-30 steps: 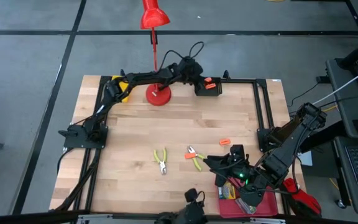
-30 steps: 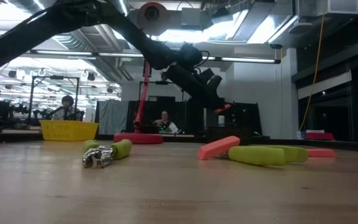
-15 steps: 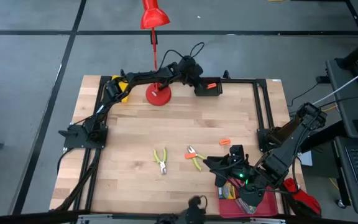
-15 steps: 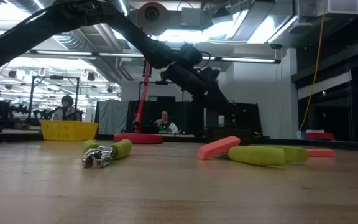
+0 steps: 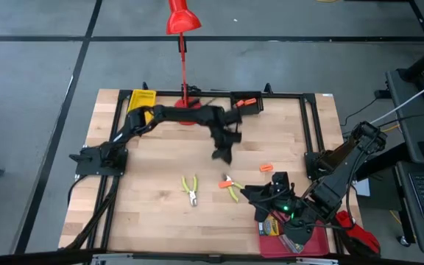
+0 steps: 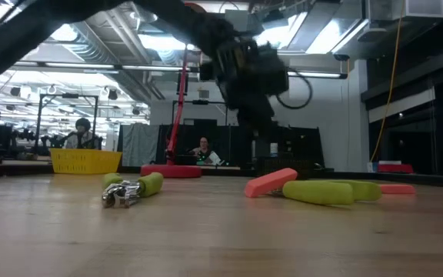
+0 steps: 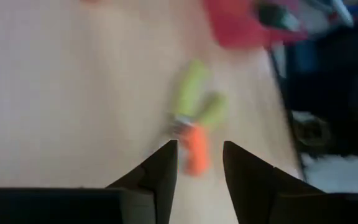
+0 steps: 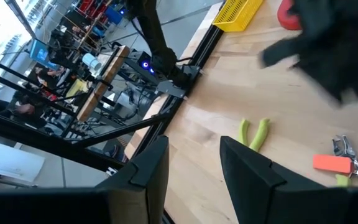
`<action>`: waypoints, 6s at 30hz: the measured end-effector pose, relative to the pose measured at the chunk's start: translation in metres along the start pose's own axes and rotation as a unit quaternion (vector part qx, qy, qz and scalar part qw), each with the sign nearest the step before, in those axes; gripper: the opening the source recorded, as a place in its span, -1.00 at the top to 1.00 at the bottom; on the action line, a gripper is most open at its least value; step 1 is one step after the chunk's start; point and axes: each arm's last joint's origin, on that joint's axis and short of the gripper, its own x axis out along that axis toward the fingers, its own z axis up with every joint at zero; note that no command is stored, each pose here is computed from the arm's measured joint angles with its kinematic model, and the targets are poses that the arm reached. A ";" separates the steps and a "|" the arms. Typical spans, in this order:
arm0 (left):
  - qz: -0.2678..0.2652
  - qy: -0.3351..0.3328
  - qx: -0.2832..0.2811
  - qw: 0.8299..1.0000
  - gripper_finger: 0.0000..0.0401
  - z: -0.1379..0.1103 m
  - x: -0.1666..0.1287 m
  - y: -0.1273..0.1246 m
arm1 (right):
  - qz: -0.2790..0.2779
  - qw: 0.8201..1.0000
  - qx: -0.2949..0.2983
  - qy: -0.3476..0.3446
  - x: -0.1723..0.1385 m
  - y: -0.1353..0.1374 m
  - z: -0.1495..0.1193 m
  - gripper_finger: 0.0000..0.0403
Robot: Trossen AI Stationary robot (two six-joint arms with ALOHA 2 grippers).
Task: Pick & Place School Supplies
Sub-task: Put the orange eraser into the black bin
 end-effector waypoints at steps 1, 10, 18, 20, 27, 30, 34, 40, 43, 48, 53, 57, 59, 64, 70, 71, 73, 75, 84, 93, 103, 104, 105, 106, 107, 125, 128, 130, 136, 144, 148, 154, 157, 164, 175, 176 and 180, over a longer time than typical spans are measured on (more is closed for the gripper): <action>-0.007 0.016 0.005 1.000 0.40 -0.001 0.006 -0.010 | 0.000 1.000 -0.002 0.001 0.000 0.000 0.000 0.27; -0.008 0.117 0.056 0.992 0.54 -0.011 0.055 -0.078 | 0.018 1.000 -0.016 -0.012 0.000 0.006 0.001 0.27; 0.109 0.120 0.102 0.982 0.68 -0.006 0.060 -0.120 | 0.030 0.999 -0.032 -0.009 -0.002 0.010 -0.001 0.27; 0.132 0.112 0.114 0.978 0.71 -0.004 0.062 -0.122 | 0.036 0.999 -0.037 -0.006 -0.003 0.011 -0.002 0.27; 0.177 0.087 0.060 0.979 0.79 -0.017 0.068 -0.084 | 0.088 0.995 -0.053 -0.010 -0.018 0.026 -0.007 0.27; 0.174 0.090 0.004 0.981 0.81 -0.033 0.063 -0.063 | 0.096 0.993 -0.062 -0.021 -0.023 0.028 -0.008 0.27; 0.155 0.062 -0.025 0.986 0.82 -0.050 0.056 -0.061 | 0.114 0.992 -0.057 -0.020 -0.030 0.033 -0.009 0.27; 0.273 -0.041 0.014 0.961 0.87 -0.068 0.038 -0.111 | 0.145 0.987 -0.064 -0.018 -0.042 0.040 -0.012 0.27; 0.335 -0.118 0.038 0.934 0.90 -0.079 0.034 -0.142 | 0.172 0.982 -0.081 -0.022 -0.050 0.047 -0.010 0.27; 0.336 -0.217 0.097 0.911 0.92 -0.099 0.054 -0.167 | 0.244 0.963 -0.109 0.013 -0.063 0.057 -0.012 0.27; 0.352 -0.199 0.064 0.912 0.92 -0.108 0.066 -0.155 | 0.267 0.954 -0.131 0.043 -0.076 0.055 -0.019 0.27; 0.362 -0.185 0.106 0.907 0.86 -0.107 0.074 -0.144 | 0.280 0.949 -0.138 0.055 -0.085 0.054 -0.024 0.27; 0.344 -0.173 0.122 0.915 0.76 -0.107 0.082 -0.138 | 0.294 0.942 -0.148 0.070 -0.088 0.054 -0.026 0.27; 0.345 -0.175 0.103 0.916 0.44 -0.107 0.097 -0.130 | 0.335 0.920 -0.167 0.121 -0.091 0.054 -0.030 0.27; 0.379 -0.186 0.117 0.899 0.15 -0.102 0.100 -0.135 | 0.333 0.911 -0.168 0.175 -0.088 0.049 -0.035 0.27; 0.384 -0.185 0.110 0.898 0.12 -0.103 0.100 -0.133 | 0.334 0.910 -0.163 0.184 -0.088 0.049 -0.035 0.27; 0.387 -0.182 0.098 0.899 0.09 -0.105 0.104 -0.129 | 0.336 0.908 -0.160 0.191 -0.088 0.049 -0.036 0.27; 0.386 -0.183 0.092 0.900 0.08 -0.106 0.109 -0.125 | 0.336 0.909 -0.154 0.193 -0.089 0.049 -0.035 0.27; 0.381 -0.161 0.080 0.907 0.12 -0.101 0.133 -0.116 | 0.338 0.908 -0.145 0.201 -0.091 0.049 -0.036 0.27; 0.373 -0.156 0.042 0.914 0.23 -0.105 0.135 -0.113 | 0.338 0.909 -0.138 0.202 -0.091 0.049 -0.035 0.27; 0.365 -0.153 0.003 0.918 0.46 -0.109 0.139 -0.109 | 0.334 0.912 -0.138 0.194 -0.091 0.049 -0.034 0.27; 0.365 -0.155 -0.002 0.918 0.49 -0.109 0.139 -0.108 | 0.334 0.912 -0.138 0.193 -0.091 0.049 -0.034 0.27; 0.366 -0.157 -0.005 0.917 0.52 -0.109 0.139 -0.108 | 0.333 0.913 -0.137 0.191 -0.091 0.049 -0.034 0.27; 0.366 -0.158 -0.006 0.917 0.55 -0.109 0.139 -0.108 | 0.331 0.915 -0.137 0.188 -0.091 0.049 -0.034 0.27; 0.367 -0.159 -0.007 0.917 0.58 -0.109 0.138 -0.107 | 0.329 0.916 -0.136 0.185 -0.091 0.049 -0.034 0.27; 0.399 -0.279 0.019 0.873 0.62 -0.063 0.046 -0.103 | 0.278 0.941 -0.173 0.088 -0.084 0.048 -0.028 0.27; 0.406 -0.296 -0.009 0.865 0.62 -0.051 0.008 -0.067 | 0.263 0.945 -0.184 0.066 -0.082 0.048 -0.027 0.27; 0.406 -0.314 -0.020 0.858 0.62 -0.041 -0.021 -0.041 | 0.255 0.948 -0.185 0.055 -0.081 0.047 -0.026 0.27; 0.425 -0.344 -0.031 0.836 0.60 -0.022 -0.094 0.027 | 0.239 0.953 -0.185 0.033 -0.078 0.047 -0.022 0.27; 0.403 -0.355 -0.067 0.841 0.61 0.000 -0.123 0.097 | 0.223 0.961 -0.164 0.018 -0.071 0.048 -0.019 0.27; 0.376 -0.336 -0.080 0.860 0.58 0.017 -0.117 0.119 | 0.220 0.963 -0.157 0.012 -0.068 0.049 -0.016 0.27; 0.387 -0.293 -0.093 0.869 0.52 0.031 -0.116 0.129 | 0.220 0.963 -0.154 0.010 -0.068 0.050 -0.016 0.27; 0.400 -0.294 -0.083 0.864 0.45 0.037 -0.123 0.123 | 0.215 0.965 -0.153 0.003 -0.067 0.050 -0.015 0.27; 0.389 -0.294 -0.073 0.870 0.25 0.041 -0.126 0.120 | 0.215 0.964 -0.159 0.002 -0.067 0.050 -0.015 0.27; 0.253 -0.124 -0.003 0.959 0.25 0.020 -0.132 0.075 | 0.139 0.967 -0.206 0.054 -0.059 0.021 -0.027 0.27; 0.243 -0.081 -0.004 0.966 0.27 0.012 -0.132 0.068 | 0.122 0.968 -0.209 0.072 -0.057 0.015 -0.028 0.27; 0.132 0.034 -0.017 0.991 0.36 -0.013 -0.138 0.021 | 0.042 0.958 -0.220 0.176 -0.042 -0.008 -0.027 0.27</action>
